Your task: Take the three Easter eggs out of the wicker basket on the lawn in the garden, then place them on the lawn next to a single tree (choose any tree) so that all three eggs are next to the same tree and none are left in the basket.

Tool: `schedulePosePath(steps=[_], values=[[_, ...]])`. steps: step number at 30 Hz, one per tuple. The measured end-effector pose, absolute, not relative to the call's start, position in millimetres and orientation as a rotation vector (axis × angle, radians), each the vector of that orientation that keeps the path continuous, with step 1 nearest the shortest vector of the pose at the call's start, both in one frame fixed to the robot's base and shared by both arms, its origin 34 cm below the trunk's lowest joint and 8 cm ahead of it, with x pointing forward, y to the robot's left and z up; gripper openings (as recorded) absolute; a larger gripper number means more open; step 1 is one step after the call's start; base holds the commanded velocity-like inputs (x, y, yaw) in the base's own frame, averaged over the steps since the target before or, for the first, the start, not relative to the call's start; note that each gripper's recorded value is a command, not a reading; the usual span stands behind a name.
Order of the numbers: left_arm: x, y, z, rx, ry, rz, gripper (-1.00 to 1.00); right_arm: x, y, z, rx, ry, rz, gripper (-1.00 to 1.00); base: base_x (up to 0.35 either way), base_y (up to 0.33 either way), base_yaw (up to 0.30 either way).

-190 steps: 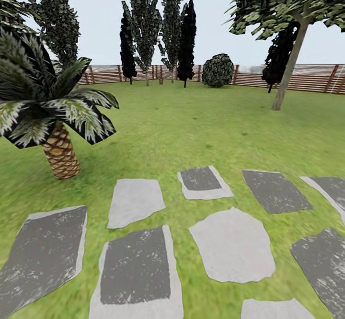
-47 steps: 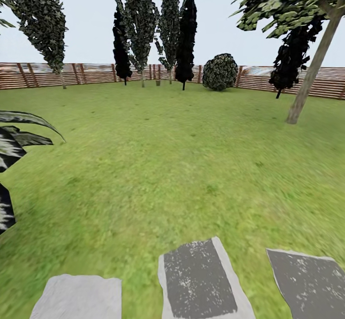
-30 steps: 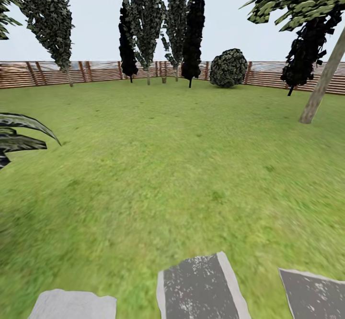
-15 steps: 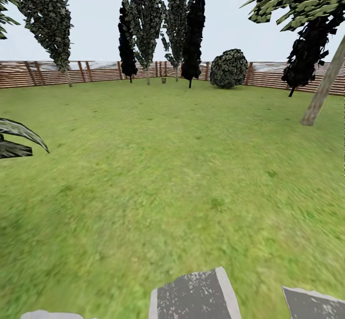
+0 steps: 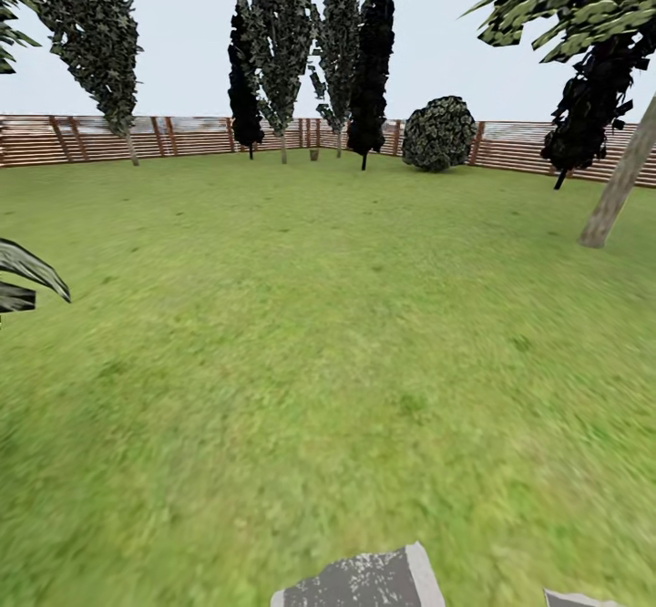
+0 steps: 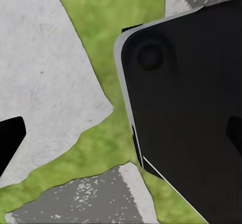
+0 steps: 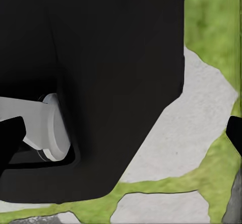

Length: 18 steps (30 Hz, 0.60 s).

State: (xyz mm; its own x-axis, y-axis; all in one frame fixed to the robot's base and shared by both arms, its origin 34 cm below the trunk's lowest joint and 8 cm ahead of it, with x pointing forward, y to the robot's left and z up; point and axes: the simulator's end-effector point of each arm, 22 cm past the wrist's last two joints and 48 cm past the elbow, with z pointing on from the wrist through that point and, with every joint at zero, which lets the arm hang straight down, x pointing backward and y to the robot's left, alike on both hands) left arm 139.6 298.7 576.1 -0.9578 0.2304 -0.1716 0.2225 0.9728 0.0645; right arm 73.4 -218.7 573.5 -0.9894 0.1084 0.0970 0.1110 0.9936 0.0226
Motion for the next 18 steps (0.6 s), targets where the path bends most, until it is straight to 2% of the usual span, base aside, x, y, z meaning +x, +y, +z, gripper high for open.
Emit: schedulePosePath(steps=[6,18], values=[[139.6,298.7,576.1,0.341,2.942,0.066,1.00,73.4,-219.4,573.5,-0.174,-3.041,-0.041,1.00,0.306,-0.144,0.086],[139.6,298.6,576.1,0.341,2.942,0.066,1.00,73.4,-219.5,573.5,-0.171,-3.041,-0.041,1.00,0.306,-0.142,0.012]])
